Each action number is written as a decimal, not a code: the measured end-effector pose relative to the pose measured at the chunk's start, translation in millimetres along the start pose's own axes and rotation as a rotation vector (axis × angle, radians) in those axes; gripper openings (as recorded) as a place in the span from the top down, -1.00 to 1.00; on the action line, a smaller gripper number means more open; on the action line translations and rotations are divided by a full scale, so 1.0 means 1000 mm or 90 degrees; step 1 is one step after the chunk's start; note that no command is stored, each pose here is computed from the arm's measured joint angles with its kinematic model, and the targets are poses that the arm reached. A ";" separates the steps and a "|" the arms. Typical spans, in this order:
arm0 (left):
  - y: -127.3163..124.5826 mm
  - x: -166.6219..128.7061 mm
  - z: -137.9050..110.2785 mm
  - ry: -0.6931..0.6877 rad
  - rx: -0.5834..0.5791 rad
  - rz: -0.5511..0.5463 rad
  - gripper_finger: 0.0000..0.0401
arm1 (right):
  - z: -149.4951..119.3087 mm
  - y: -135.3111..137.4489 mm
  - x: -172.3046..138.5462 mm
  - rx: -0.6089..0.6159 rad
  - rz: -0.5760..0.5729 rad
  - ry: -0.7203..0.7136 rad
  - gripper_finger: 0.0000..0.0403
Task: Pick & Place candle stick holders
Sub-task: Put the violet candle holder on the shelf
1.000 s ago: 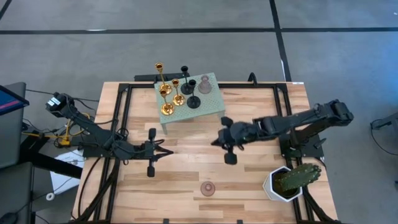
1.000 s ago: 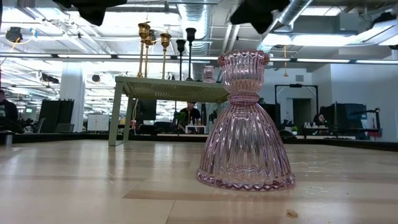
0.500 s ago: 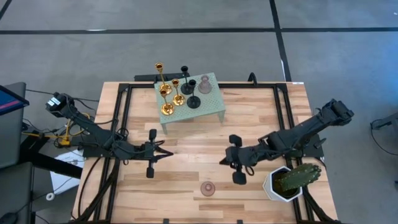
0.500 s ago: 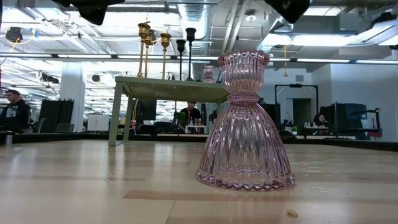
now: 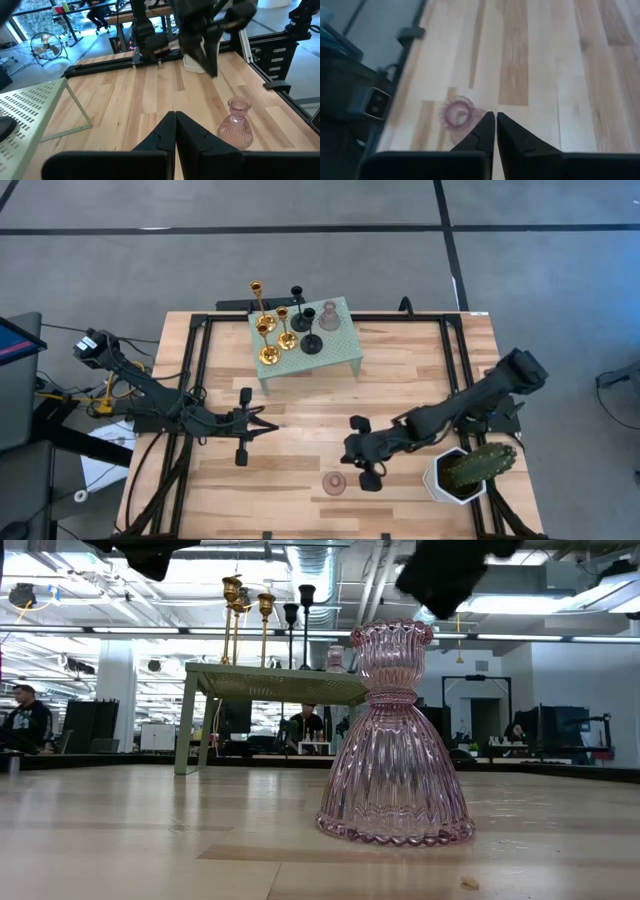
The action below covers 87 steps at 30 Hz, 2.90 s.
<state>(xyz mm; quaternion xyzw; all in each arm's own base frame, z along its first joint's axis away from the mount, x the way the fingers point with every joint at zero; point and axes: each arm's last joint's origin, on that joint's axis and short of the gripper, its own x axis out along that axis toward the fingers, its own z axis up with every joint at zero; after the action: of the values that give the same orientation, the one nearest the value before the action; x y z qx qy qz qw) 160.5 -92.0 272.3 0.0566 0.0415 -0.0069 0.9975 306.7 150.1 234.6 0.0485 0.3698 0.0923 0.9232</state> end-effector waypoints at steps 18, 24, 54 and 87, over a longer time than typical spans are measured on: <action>0.000 0.000 -0.001 0.003 -0.002 0.000 0.96 | -0.025 0.004 0.053 0.027 0.019 0.071 -0.30; 0.000 0.000 -0.001 0.004 -0.002 0.000 0.96 | -0.026 0.006 0.060 0.048 0.066 0.069 -0.39; -0.026 0.015 -0.021 0.079 -0.039 -0.214 0.98 | -0.010 0.005 0.061 0.076 0.081 -0.020 -0.34; -0.115 0.128 -0.084 0.032 -0.115 -0.341 0.98 | 0.001 -0.045 0.058 0.040 -0.106 -0.040 1.00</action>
<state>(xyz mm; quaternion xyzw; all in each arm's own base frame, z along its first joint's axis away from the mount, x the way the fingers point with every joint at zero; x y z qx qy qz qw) 279.4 -198.0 165.4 -0.0457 0.0802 -0.2649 0.9598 354.9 118.2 189.0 0.0494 0.3462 0.0021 0.9369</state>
